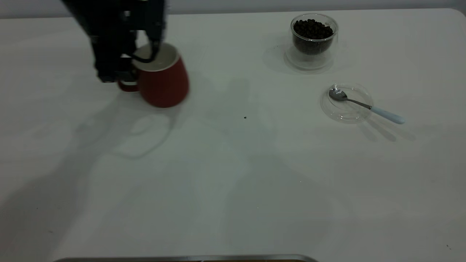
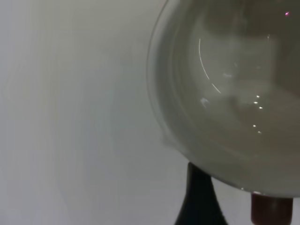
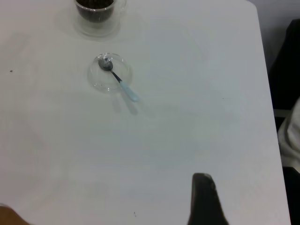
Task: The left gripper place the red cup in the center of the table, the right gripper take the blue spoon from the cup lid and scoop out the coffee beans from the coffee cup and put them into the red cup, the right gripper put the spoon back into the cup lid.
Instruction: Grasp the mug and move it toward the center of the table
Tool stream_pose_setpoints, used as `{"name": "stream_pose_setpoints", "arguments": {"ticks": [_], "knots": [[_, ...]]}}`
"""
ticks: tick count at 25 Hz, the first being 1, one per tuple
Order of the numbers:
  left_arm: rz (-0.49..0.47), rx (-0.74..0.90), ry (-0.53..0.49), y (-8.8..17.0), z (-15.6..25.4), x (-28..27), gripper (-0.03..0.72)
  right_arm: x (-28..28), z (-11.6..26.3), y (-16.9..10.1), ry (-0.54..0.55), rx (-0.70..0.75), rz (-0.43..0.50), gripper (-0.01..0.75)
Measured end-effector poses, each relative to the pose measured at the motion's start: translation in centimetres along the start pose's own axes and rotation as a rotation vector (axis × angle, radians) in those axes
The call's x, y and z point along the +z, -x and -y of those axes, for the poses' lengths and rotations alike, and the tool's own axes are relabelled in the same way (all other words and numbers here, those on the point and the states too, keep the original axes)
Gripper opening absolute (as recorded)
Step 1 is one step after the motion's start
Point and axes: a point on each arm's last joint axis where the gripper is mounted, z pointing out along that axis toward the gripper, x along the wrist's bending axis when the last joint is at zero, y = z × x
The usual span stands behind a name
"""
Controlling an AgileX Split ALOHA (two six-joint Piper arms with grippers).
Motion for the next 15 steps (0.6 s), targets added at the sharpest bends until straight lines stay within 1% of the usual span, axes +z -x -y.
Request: {"name": "stream_pose_setpoints", "arguments": {"ticks": [7,10,13,15], "knots": [[-0.041,0.065,0.047,-0.6,-4.3,-0.3,0.587,0.0,0.0,0.0,0.0,0.0,0.0,0.515],[-0.053,0.093,0.065,-0.4,-5.9,-0.6,0.587,0.0,0.0,0.0,0.0,0.0,0.0,0.515],[-0.05,0.103,0.075,-0.1,-7.1,-1.0,0.587,0.0,0.0,0.0,0.0,0.0,0.0,0.515],[-0.023,0.075,0.059,0.1,-7.5,-1.9,0.587,0.0,0.0,0.0,0.0,0.0,0.0,0.515]]}}
